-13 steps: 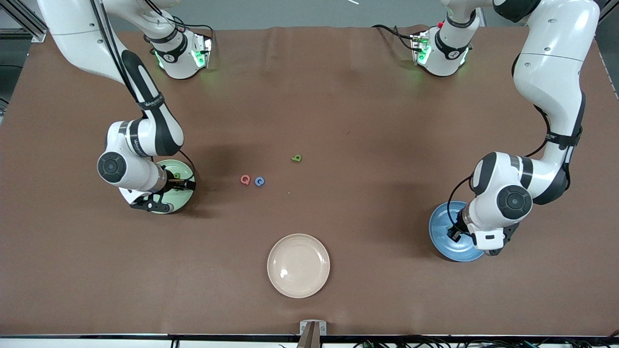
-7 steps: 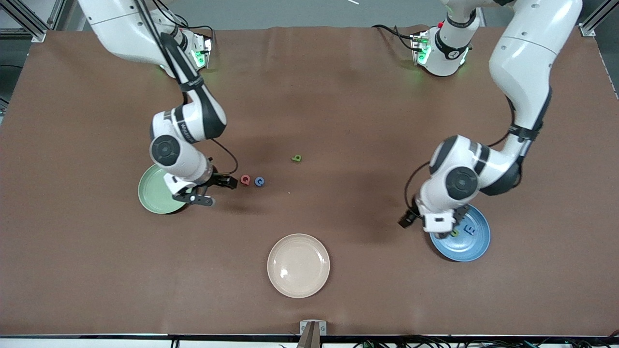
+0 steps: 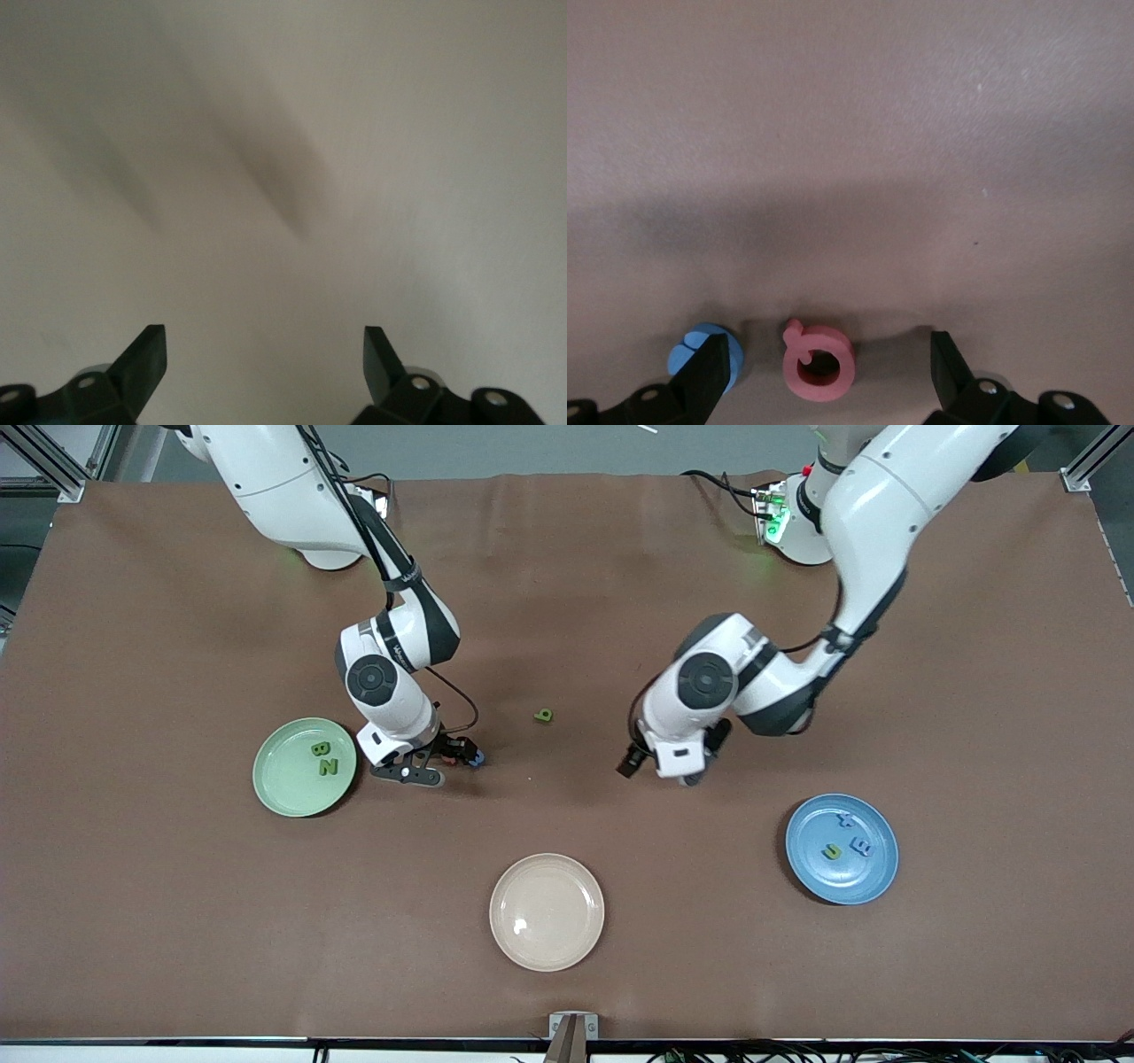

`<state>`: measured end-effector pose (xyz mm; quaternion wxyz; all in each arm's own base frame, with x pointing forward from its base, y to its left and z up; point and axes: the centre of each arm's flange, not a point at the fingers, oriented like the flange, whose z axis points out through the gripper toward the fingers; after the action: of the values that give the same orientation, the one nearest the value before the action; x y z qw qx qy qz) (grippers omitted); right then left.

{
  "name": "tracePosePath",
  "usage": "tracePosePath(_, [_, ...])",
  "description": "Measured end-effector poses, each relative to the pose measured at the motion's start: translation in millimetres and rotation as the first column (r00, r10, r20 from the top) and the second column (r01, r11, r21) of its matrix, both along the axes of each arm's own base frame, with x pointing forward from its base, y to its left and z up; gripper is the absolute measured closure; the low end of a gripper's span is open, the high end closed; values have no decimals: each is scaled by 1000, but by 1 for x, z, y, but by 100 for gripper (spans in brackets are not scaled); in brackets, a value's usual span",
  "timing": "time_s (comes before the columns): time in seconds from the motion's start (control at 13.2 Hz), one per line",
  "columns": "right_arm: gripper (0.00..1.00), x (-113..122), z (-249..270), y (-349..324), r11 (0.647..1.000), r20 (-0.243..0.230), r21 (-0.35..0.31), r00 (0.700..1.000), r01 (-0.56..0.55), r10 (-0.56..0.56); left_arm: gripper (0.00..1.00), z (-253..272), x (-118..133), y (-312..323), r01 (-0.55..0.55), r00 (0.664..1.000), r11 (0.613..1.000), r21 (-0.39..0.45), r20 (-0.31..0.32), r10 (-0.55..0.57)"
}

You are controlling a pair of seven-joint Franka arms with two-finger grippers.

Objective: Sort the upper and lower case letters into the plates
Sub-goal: 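Grasp the pink q with the right gripper while the left gripper grasps green a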

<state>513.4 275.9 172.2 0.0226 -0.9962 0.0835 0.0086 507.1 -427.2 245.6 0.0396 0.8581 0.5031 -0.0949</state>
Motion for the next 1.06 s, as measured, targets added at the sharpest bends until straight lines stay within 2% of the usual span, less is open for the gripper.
tracePosePath(0.15, [0, 0, -1, -1, 1000, -2, -2, 1000, 2, -2, 5, -12, -36, -49, -98, 995, 994, -41, -10, 98])
tracePosePath(0.23, [0, 0, -1, -2, 1000, -2, -3, 1000, 2, -2, 11, -16, -50, -66, -131, 991, 990, -60, -13, 130])
tracePosePath(0.3, [0, 0, -1, -2, 1000, -2, -4, 1000, 3, -3, 11, -22, -61, -78, -162, 987, 984, -70, -17, 161])
tracePosePath(0.38, [0, 0, -1, -3, 1000, -3, -4, 1000, 3, -3, 18, -28, -68, -85, -188, 982, 980, -69, -19, 188])
tracePosePath(0.46, [0, 0, -1, -3, 1000, -2, -4, 1000, 4, -4, 18, -36, -73, -90, -209, 978, 976, -61, -19, 208])
tracePosePath(0.53, [0, 0, -1, -3, 1000, -2, -4, 1000, 4, -4, 23, -45, -79, -94, -221, 975, 974, -49, -19, 220])
tracePosePath(0.61, [0, 0, -1, -3, 1000, -3, -4, 1000, 4, -4, 23, -53, -85, -99, -238, 971, 971, -40, -19, 237])
tracePosePath(0.68, [1, 0, -2, -3, 1000, -3, -5, 1000, 3, -3, 29, -59, -87, -103, -255, 967, 966, -37, -19, 255])
tracePosePath(0.83, [4, 0, -1, -3, 1000, -1, -5, 1000, -4, 4, 34, -63, -88, -107, -266, 964, 963, -37, -19, 266])
tracePosePath(0.91, [10, 0, -2, -4, 1000, -1, -6, 1000, -11, 11, 35, -64, -87, -109, -267, 964, 963, -39, -20, 267])
tracePosePath(0.99, [10, -1, -3, -6, 1000, -4, -10, 1000, -14, 14, 37, -62, -85, -110, -270, 963, 962, -45, -19, 269])
tracePosePath(1.06, [16, -2, -4, -8, 1000, -5, -13, 1000, -17, 17, 38, -62, -82, -111, -273, 962, 961, -49, -18, 273])
